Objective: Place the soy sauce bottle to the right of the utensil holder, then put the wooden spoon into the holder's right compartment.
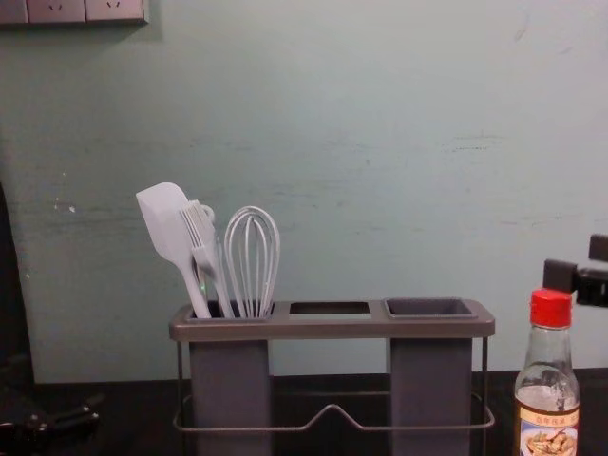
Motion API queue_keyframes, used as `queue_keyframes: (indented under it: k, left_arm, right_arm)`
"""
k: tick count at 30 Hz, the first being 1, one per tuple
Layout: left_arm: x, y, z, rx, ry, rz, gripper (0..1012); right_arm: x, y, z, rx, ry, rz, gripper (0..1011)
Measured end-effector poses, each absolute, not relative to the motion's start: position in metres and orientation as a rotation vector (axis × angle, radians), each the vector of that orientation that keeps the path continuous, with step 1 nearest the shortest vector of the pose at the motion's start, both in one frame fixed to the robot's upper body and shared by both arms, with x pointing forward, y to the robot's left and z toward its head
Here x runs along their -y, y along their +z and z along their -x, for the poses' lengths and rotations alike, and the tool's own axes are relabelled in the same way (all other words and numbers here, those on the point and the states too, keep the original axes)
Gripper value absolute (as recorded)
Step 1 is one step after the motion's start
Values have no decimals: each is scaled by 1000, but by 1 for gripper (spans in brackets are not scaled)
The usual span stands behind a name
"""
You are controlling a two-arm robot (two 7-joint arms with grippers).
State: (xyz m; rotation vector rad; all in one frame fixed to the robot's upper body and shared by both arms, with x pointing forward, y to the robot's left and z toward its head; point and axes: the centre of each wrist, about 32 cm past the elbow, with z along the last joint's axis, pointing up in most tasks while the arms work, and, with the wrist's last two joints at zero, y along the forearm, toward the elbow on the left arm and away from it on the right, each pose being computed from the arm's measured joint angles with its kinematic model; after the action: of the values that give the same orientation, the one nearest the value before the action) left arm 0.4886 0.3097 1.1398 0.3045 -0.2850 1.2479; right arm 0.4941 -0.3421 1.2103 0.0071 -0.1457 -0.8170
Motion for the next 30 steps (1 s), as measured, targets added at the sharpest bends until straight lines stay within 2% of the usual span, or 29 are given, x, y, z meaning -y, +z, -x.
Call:
queue_keyframes:
  k: [9, 14, 23, 30]
  left_arm:
    - [-310, 1140, -489, 285, 1248, -304, 1005]
    - [-310, 1140, -489, 285, 1248, -305, 1005]
    - [-310, 1140, -489, 285, 1248, -305, 1005]
    - [-310, 1140, -489, 285, 1248, -304, 1005]
  right_arm:
    - [330, 1229, -463, 157, -722, 22, 1003]
    - [311, 1233, -456, 119, -609, 97, 1002]
    - [268, 1233, -461, 39, -432, 289, 1003]
    - [233, 1235, -470, 1, -377, 436, 1003]
